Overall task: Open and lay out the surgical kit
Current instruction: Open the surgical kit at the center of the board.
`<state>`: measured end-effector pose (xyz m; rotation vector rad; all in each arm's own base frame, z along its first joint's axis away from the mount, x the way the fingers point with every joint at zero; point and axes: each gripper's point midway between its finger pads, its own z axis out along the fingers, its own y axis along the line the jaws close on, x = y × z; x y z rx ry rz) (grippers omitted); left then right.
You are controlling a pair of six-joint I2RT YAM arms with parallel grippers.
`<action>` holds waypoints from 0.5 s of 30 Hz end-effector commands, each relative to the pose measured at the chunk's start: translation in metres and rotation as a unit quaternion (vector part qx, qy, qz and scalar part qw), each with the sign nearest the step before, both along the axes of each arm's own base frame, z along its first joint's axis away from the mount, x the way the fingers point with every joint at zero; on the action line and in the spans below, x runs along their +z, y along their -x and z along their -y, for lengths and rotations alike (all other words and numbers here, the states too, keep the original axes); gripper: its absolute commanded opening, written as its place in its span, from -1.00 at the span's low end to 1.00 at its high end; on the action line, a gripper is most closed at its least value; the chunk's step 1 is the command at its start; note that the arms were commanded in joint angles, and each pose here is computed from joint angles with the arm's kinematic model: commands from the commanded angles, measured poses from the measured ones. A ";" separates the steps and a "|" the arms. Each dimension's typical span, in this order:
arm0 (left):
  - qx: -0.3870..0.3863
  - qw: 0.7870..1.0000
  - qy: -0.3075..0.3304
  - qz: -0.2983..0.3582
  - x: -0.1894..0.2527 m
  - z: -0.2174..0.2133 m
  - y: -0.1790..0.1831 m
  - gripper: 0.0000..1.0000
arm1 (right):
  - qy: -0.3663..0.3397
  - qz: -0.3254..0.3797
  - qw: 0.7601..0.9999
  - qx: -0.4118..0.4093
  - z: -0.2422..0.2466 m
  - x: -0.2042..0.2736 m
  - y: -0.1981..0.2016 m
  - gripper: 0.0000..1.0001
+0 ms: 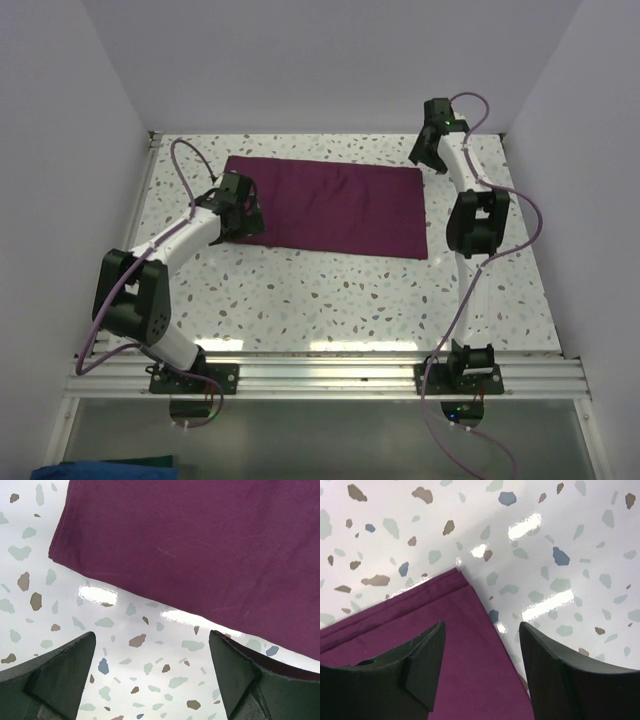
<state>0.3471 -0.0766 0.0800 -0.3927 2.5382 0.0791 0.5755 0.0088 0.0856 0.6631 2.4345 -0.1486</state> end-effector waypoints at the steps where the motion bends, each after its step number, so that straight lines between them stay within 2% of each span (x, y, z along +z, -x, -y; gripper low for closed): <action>1: -0.007 1.000 -0.002 0.009 0.002 0.000 -0.008 0.98 | 0.000 0.033 0.999 -0.019 0.009 0.001 -0.021 0.28; 5: -0.005 1.000 -0.004 0.006 -0.002 0.001 -0.012 0.98 | -0.009 0.031 0.999 -0.015 0.005 -0.015 -0.027 0.16; 15: -0.006 1.000 -0.011 0.005 -0.001 0.000 -0.019 0.98 | -0.037 0.051 0.998 -0.018 0.000 -0.036 -0.046 0.09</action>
